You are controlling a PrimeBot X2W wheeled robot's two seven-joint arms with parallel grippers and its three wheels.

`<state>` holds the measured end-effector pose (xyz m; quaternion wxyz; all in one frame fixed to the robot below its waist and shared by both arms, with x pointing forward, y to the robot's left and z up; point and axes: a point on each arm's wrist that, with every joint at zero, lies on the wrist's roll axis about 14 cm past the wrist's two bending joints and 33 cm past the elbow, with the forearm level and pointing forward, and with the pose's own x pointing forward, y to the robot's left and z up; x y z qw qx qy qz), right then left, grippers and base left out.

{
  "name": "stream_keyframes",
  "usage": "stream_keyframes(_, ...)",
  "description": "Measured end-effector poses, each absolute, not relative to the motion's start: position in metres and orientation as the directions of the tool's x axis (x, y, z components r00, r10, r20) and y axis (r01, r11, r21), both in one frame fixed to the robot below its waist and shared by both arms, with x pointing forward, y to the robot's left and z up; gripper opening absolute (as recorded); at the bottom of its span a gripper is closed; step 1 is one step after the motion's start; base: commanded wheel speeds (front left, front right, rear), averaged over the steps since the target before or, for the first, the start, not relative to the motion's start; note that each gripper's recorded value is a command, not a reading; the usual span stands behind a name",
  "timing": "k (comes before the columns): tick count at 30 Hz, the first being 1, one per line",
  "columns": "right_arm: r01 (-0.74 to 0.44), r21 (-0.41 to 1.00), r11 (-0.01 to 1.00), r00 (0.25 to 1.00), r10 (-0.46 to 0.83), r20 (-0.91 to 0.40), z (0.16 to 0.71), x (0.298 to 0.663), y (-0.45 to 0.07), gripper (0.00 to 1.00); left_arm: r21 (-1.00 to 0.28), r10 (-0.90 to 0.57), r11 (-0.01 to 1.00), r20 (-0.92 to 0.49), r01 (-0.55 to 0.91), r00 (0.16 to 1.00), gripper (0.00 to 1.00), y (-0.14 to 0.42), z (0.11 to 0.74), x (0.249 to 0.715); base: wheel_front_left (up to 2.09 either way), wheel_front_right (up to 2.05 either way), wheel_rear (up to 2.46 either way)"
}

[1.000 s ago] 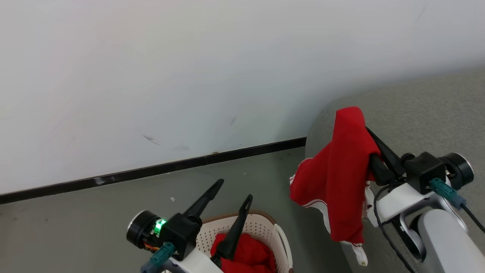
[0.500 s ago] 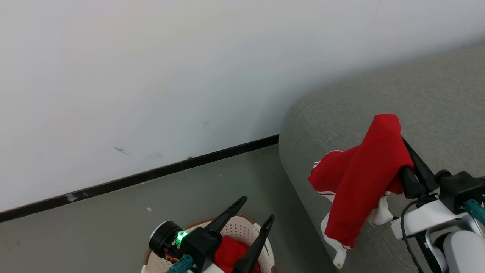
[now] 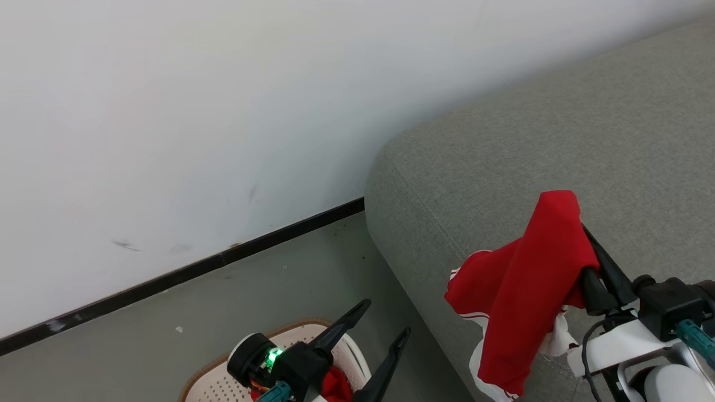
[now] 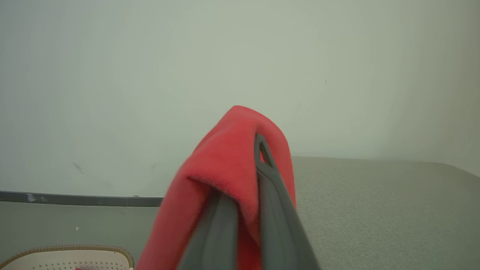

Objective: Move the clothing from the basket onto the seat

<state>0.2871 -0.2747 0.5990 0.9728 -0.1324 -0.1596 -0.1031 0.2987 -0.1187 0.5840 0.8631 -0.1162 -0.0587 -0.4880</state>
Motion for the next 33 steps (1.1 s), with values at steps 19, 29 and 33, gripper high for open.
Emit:
stream_keyframes(19,0.251,-0.155,0.955,0.882,-0.16,0.444,0.681,0.321,-0.315,0.0,-0.178,-0.808,0.519,0.218,0.836,0.548,1.0,-0.13,0.577,0.322,0.0,0.0,0.0)
stream_keyframes(29,0.369,-0.146,0.918,0.849,-0.269,0.456,0.727,0.344,-0.383,0.0,-0.167,-0.781,0.554,0.235,0.816,0.579,1.0,-0.122,0.58,0.344,0.0,0.0,0.0)
stream_keyframes(33,0.401,-0.156,0.903,0.853,-0.307,0.422,0.721,0.353,-0.403,0.0,-0.168,-0.776,0.561,0.236,0.811,0.586,1.0,-0.118,0.58,0.352,0.0,0.0,0.0)
